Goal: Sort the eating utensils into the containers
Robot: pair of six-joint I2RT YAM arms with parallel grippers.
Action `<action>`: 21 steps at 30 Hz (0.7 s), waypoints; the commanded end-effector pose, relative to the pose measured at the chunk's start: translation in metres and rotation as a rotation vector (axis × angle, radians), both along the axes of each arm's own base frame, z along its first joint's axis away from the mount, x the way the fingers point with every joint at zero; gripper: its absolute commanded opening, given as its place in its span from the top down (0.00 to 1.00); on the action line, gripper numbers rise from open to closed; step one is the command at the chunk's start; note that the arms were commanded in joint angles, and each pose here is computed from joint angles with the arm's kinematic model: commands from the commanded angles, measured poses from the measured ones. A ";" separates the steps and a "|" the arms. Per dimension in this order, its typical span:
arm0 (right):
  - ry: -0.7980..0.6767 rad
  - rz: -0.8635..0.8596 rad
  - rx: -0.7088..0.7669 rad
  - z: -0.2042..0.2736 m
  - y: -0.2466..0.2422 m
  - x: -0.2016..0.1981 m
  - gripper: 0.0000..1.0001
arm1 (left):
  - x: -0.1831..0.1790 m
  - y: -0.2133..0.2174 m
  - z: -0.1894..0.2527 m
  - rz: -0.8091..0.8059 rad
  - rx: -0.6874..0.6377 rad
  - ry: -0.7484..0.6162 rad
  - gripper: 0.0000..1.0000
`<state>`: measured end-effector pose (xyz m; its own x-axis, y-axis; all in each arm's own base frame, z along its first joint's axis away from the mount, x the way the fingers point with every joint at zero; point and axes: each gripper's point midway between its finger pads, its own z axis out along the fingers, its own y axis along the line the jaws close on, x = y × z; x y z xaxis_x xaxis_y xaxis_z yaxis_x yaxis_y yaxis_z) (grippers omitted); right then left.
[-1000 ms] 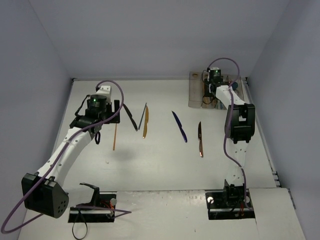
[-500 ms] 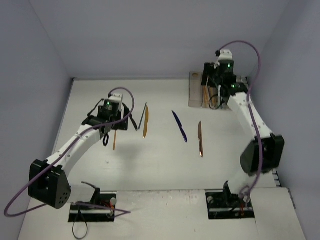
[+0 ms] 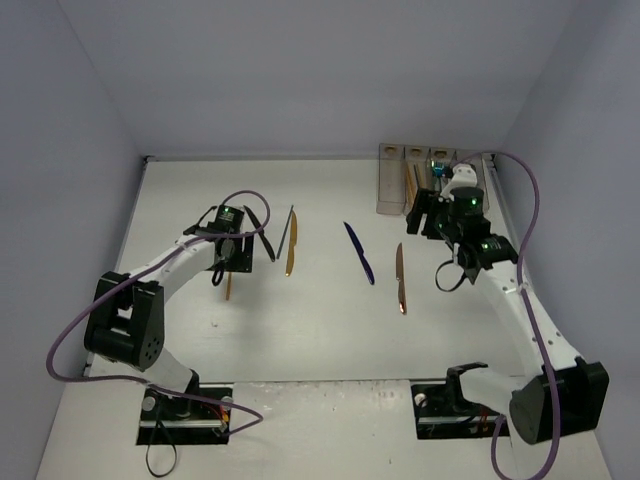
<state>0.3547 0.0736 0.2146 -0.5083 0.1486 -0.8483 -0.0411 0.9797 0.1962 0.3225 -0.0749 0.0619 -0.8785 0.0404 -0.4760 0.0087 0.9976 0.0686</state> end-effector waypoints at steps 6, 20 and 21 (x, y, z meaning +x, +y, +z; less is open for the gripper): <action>-0.092 0.048 0.053 0.012 0.007 -0.024 0.30 | 0.021 0.005 -0.005 0.055 -0.026 0.009 0.45; -0.063 0.107 0.058 -0.001 0.015 -0.028 0.30 | 0.024 0.015 -0.033 0.091 -0.010 0.101 0.73; -0.058 0.122 0.063 -0.002 0.018 -0.028 0.30 | 0.024 0.014 -0.035 0.092 -0.014 0.107 0.76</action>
